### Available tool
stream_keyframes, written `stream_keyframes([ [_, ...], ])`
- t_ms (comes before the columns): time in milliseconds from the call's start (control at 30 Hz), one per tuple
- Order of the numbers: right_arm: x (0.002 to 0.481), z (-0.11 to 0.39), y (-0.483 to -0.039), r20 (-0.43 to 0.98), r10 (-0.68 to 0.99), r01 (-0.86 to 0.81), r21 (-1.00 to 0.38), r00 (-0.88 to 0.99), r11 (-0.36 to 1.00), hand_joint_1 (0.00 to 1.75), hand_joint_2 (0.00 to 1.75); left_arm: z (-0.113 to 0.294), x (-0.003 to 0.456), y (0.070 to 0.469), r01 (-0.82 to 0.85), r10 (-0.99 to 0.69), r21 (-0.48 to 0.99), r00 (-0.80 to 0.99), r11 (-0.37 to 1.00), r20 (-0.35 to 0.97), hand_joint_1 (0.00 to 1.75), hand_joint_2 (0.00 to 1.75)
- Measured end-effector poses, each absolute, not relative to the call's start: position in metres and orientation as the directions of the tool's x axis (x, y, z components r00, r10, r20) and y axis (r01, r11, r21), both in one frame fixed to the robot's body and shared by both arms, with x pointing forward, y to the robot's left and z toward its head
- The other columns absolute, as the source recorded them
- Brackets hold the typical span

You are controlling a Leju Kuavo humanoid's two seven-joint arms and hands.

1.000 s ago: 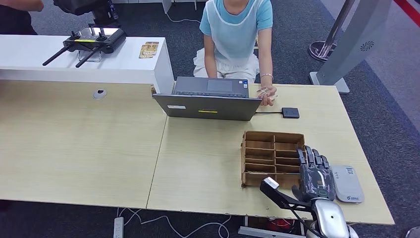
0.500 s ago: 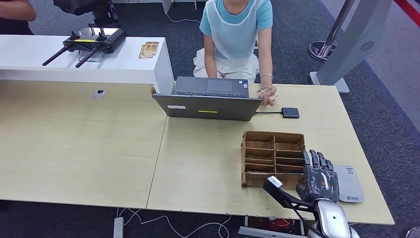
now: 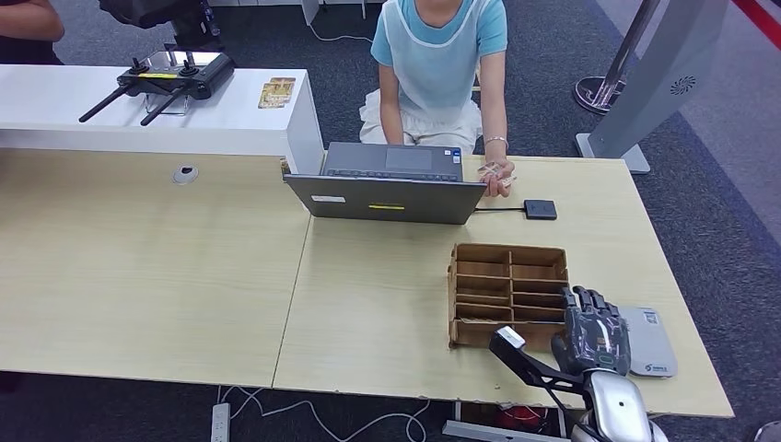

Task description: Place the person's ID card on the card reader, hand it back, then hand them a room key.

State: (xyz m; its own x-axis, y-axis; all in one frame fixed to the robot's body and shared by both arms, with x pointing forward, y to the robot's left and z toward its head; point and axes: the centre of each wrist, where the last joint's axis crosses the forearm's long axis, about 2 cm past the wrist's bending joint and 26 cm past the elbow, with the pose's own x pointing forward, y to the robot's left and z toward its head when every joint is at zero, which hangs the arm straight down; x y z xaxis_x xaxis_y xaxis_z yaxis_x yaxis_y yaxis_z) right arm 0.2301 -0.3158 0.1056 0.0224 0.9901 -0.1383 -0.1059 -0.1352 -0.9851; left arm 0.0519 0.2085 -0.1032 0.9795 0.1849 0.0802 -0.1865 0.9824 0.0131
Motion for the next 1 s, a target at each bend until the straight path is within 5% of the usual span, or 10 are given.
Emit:
stream_keyframes([
  [500,0.2350,0.1057,-0.3140,-0.130,0.992,-0.101,-0.987,0.010,-0.128,0.70,1.75,-0.1032,0.0521,0.2085,-0.187,0.185,0.016,0.979,0.982,0.081,0.00,0.00],
  [700,0.2362,0.1063,-0.3139,-0.129,0.992,-0.092,-0.988,0.009,-0.127,0.94,1.75,-0.1032,0.0521,0.2085,-0.187,0.185,0.017,0.979,0.982,0.081,0.00,0.00],
  [1000,0.2366,0.1074,-0.3134,-0.104,0.995,-0.074,-0.992,-0.002,-0.104,0.90,1.75,-0.1032,0.0521,0.2086,-0.187,0.185,0.017,0.980,0.982,0.075,0.00,0.00],
])
